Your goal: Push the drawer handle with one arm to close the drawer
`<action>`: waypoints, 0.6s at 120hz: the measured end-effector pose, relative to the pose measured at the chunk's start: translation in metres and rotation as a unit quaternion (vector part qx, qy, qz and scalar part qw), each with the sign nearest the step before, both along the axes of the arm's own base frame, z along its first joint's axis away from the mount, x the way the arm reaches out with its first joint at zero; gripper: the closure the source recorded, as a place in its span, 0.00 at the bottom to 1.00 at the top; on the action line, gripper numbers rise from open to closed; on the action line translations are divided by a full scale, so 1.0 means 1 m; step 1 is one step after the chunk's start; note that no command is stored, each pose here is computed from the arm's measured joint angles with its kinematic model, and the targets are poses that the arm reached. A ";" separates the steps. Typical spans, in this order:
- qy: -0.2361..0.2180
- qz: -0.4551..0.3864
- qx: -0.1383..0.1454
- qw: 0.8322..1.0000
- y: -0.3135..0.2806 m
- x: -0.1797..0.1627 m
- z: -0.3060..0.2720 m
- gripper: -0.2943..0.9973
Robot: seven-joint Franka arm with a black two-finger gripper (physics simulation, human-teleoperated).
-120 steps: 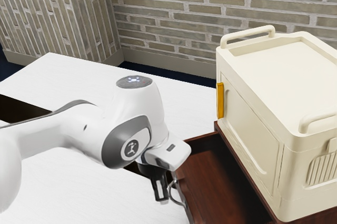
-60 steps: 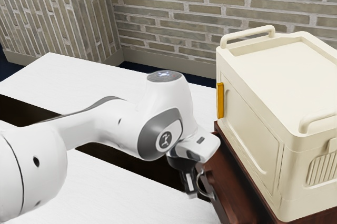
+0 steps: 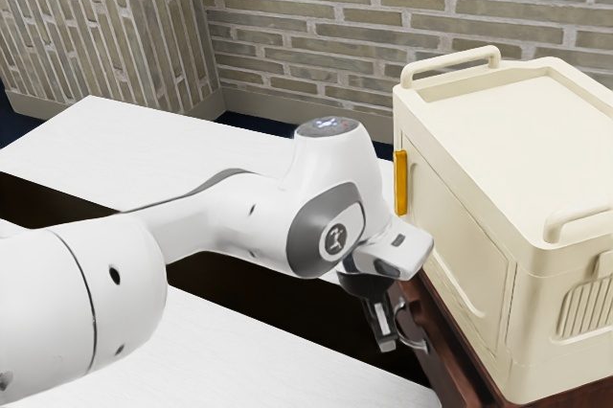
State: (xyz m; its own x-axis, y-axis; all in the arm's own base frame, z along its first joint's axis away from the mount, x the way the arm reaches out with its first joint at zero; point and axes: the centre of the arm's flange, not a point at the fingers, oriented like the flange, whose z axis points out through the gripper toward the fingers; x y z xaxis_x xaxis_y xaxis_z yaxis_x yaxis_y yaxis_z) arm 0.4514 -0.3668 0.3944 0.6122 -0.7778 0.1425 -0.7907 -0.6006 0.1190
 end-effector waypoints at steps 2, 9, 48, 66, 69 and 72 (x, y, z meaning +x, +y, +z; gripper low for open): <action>0.000 0.000 -0.001 1.000 -0.002 0.001 0.000 0.84; -0.001 -0.001 -0.005 1.000 -0.007 0.003 0.000 0.84; -0.001 -0.002 -0.030 1.000 -0.032 0.004 0.002 0.84; 0.001 0.002 -0.036 0.999 -0.035 0.003 0.002 0.84; 0.000 0.002 -0.037 0.999 -0.035 0.004 0.002 0.84; -0.001 0.002 -0.037 0.999 -0.036 0.004 0.003 0.84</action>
